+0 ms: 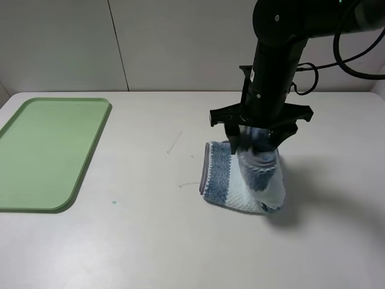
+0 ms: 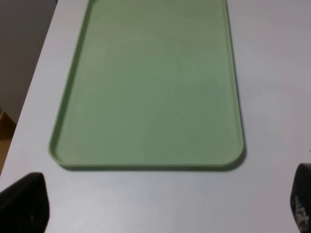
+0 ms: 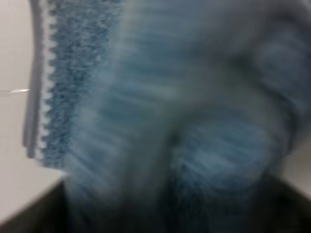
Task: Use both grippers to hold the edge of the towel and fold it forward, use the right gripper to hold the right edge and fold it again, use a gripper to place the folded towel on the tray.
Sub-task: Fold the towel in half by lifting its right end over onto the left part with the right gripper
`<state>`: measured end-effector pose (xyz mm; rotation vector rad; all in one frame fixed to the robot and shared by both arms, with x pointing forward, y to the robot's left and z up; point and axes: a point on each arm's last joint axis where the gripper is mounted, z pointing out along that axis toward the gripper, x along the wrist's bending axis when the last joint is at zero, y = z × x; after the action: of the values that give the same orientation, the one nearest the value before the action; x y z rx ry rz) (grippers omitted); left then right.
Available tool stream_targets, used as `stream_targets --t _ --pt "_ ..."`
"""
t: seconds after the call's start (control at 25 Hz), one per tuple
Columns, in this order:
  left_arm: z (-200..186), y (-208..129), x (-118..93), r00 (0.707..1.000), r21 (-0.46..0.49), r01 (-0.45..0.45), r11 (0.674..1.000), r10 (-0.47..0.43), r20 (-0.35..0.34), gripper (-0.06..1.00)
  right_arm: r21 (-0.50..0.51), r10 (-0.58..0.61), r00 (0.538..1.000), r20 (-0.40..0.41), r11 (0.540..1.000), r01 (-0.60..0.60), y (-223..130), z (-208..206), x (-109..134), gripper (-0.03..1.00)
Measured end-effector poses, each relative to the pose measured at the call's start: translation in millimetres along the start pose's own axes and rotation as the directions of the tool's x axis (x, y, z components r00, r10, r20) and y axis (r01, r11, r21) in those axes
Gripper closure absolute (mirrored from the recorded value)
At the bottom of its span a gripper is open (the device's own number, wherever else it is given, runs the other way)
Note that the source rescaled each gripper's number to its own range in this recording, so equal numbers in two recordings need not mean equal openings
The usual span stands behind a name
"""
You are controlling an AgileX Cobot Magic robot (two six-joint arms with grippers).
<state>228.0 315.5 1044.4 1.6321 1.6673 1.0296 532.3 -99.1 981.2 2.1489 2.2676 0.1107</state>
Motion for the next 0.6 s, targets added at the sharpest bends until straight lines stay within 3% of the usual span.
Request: stream_targets --t 0.16,0.6 --pt "0 0 0 1.0 0.0 0.0 1.0 0.0 0.0 -0.06 -0.003 -0.013 0.998 -0.055 1.0 0.013 0 0 5 -0.01" --pt "0 0 0 1.0 -0.001 0.0 1.0 0.0 0.0 -0.06 -0.07 -0.034 0.997 -0.075 0.997 0.029 -3 -26 1 -0.03"
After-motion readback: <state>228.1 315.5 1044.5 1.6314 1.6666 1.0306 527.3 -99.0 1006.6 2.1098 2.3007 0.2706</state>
